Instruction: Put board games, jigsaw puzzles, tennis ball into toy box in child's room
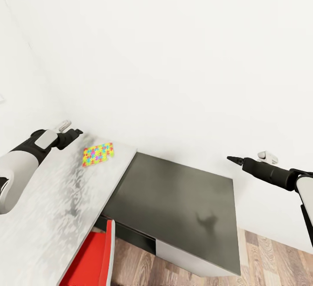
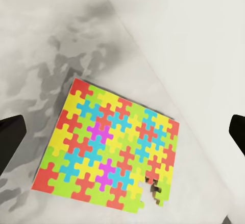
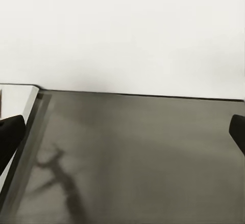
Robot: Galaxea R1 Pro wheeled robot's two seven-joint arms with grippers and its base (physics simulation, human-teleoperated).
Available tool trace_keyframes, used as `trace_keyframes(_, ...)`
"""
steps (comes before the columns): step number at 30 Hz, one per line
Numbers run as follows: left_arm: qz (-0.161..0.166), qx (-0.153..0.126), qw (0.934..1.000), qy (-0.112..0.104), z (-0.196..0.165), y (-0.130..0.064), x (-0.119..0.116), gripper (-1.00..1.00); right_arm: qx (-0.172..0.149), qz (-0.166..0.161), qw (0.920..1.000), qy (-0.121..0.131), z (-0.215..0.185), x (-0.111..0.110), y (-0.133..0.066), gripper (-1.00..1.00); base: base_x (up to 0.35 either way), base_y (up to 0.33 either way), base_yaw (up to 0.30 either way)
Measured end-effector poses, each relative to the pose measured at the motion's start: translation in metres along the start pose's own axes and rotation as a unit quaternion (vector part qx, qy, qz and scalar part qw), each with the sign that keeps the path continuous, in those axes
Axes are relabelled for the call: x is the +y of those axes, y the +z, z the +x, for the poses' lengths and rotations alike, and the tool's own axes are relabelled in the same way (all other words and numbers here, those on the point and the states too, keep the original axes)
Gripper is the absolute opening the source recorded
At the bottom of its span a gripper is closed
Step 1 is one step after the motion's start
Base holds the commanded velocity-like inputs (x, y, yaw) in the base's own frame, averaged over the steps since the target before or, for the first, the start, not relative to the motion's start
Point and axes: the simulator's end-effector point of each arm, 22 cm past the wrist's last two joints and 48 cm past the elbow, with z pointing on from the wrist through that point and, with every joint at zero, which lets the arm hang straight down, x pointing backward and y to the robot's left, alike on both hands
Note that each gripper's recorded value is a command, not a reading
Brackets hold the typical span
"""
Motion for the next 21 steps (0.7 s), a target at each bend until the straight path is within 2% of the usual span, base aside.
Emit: trace_keyframes(21, 0.001, 0.02, 0.9998, 0.004, 0.01, 0.014, -0.001, 1.0, 0.015, 0.007, 0.9999, 0.005, 0.013, -0.011, 0.012, 1.0, 0.0, 0.0, 0.0)
